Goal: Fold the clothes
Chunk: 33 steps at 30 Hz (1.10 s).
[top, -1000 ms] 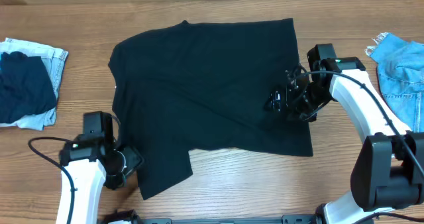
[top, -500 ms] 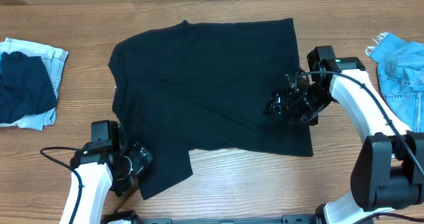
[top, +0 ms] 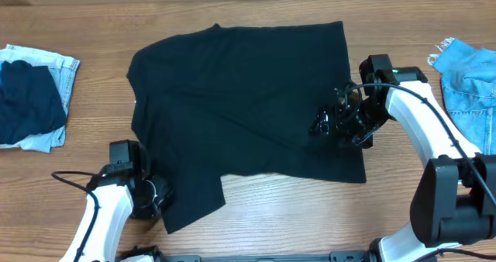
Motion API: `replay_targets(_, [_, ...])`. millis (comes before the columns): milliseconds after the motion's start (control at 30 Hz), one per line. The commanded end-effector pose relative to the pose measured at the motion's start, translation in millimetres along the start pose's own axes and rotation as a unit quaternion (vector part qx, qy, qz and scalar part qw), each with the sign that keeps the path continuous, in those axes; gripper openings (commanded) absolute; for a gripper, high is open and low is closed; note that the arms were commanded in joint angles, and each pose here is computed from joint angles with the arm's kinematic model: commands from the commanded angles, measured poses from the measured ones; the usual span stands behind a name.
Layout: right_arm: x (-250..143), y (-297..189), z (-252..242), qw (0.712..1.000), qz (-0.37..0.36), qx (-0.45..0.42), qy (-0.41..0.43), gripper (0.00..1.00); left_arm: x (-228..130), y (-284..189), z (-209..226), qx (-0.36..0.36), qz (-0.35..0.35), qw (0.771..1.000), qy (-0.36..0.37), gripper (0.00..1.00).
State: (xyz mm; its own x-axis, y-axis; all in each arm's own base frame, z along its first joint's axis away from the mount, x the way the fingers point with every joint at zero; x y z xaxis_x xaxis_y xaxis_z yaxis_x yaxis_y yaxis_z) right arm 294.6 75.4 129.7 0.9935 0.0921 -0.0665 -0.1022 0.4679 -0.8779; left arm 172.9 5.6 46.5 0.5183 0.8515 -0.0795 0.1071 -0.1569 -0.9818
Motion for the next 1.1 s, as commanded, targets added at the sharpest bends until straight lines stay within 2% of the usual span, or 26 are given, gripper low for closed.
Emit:
replay_targets(0, [0, -4, 2, 1.000, -0.008, -0.001, -0.008, 0.95, -12, 11, 4, -0.008, 0.042, 0.999, 0.027, 0.64])
replay_targets(100, [0, -4, 2, 1.000, -0.008, -0.001, -0.008, 0.95, -14, 10, 2, -0.017, 0.051, 0.998, 0.034, 0.59])
replay_targets(233, [0, -4, 2, 1.000, -0.008, -0.001, -0.006, 0.96, -21, 9, -3, -0.039, 0.077, 0.995, 0.040, 0.60])
replay_targets(300, [0, -4, 2, 1.000, -0.008, 0.000, -0.003, 0.96, -22, 9, -4, -0.045, 0.083, 0.994, 0.049, 0.63])
replay_targets(467, [0, -4, 2, 1.000, -0.008, 0.000, 0.006, 0.97, -25, 8, -9, -0.067, 0.094, 0.990, 0.081, 0.76])
replay_targets(567, [0, -4, 2, 1.000, -0.008, 0.000, 0.006, 0.98, -31, 7, -8, -0.072, 0.114, 0.987, 0.084, 0.77])
replay_targets(733, [2, -4, 2, 1.000, -0.013, -0.001, 0.002, 0.99, -49, 3, 13, -0.018, 0.163, 0.985, 0.061, 0.64])
replay_targets(800, [5, -4, 2, 1.000, -0.020, -0.001, -0.002, 0.99, -52, 2, 20, 0.002, 0.168, 0.984, 0.057, 0.50])
replay_targets(833, [6, -4, 2, 1.000, -0.023, -0.001, -0.003, 0.99, -52, 2, 22, 0.009, 0.166, 0.984, 0.057, 0.47])
replay_targets(1067, [6, -4, 2, 1.000, -0.023, -0.001, -0.003, 0.99, -51, 2, 27, 0.025, 0.160, 0.985, 0.057, 0.41])
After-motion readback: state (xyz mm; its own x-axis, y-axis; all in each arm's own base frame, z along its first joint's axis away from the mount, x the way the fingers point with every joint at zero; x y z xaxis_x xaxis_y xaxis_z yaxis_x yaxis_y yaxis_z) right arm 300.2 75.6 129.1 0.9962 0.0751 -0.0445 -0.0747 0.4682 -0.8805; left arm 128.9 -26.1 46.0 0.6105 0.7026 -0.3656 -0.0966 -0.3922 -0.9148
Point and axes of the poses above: each gripper's point midway between its finger pads, its own y axis out along the fingers, its own z axis along the line the jaws close on, x = y × z, the point moved 5 cm from there along -y, back along the fingers, and after that the axes turned 11 degrees about -y, right-handed, at the moved point
